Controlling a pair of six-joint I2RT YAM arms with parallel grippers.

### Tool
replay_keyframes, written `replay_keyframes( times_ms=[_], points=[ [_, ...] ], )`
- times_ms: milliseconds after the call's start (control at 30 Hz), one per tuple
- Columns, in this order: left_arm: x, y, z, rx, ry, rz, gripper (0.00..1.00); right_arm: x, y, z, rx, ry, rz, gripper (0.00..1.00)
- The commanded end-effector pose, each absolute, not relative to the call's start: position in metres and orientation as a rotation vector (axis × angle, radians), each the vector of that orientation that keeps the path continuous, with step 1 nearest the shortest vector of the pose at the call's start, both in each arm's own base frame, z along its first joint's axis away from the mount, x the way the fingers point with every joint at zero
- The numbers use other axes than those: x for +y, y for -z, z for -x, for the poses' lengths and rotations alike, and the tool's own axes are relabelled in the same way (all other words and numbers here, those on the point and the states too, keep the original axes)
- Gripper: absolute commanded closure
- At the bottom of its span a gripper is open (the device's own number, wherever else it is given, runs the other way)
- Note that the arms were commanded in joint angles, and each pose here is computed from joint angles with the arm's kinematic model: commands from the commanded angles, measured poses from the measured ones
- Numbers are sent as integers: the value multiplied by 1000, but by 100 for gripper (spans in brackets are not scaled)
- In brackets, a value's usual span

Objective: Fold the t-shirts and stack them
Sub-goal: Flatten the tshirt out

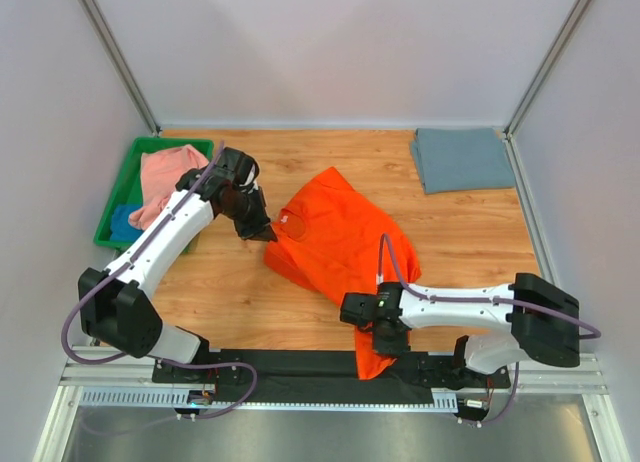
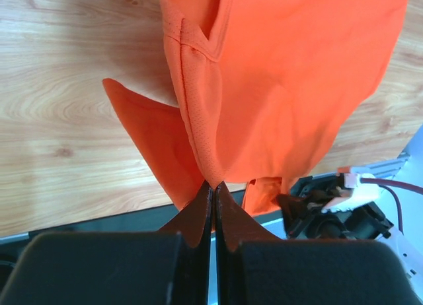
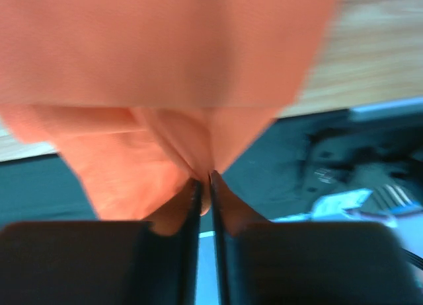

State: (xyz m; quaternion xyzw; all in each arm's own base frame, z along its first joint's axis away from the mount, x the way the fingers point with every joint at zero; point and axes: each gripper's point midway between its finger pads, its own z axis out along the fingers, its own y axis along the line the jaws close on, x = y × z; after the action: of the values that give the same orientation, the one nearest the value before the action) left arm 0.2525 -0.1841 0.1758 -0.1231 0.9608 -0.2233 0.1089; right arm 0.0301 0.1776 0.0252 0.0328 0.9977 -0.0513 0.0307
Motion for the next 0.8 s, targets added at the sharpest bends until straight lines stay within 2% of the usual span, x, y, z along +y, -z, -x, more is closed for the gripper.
replay_keyframes(
  times_ms=[0, 33, 200, 400, 500, 567, 633, 767],
  points=[
    [-175, -188, -260, 2795, 615, 354, 100, 145, -42, -44, 2957, 378, -155, 91],
    [-171, -198, -262, 2784, 597, 361, 100, 139, -49, -49, 2933, 409, -151, 100],
    [-137, -234, -273, 2732, 418, 394, 100, 98, -121, -92, 2774, 534, -198, 100],
    [-104, -297, -287, 2572, 340, 451, 100, 64, -202, -146, 2654, 364, -335, 100],
    [-97, -303, -287, 2542, 335, 496, 100, 50, -234, -165, 2588, 314, -368, 100],
    [-98, -296, -287, 2561, 346, 514, 100, 45, -256, -182, 2521, 350, -278, 100],
    [-99, -289, -287, 2581, 352, 522, 100, 47, -261, -194, 2505, 380, -181, 100],
    [-96, -281, -287, 2600, 320, 541, 100, 38, -254, -213, 2534, 618, -2, 100]
  ],
)
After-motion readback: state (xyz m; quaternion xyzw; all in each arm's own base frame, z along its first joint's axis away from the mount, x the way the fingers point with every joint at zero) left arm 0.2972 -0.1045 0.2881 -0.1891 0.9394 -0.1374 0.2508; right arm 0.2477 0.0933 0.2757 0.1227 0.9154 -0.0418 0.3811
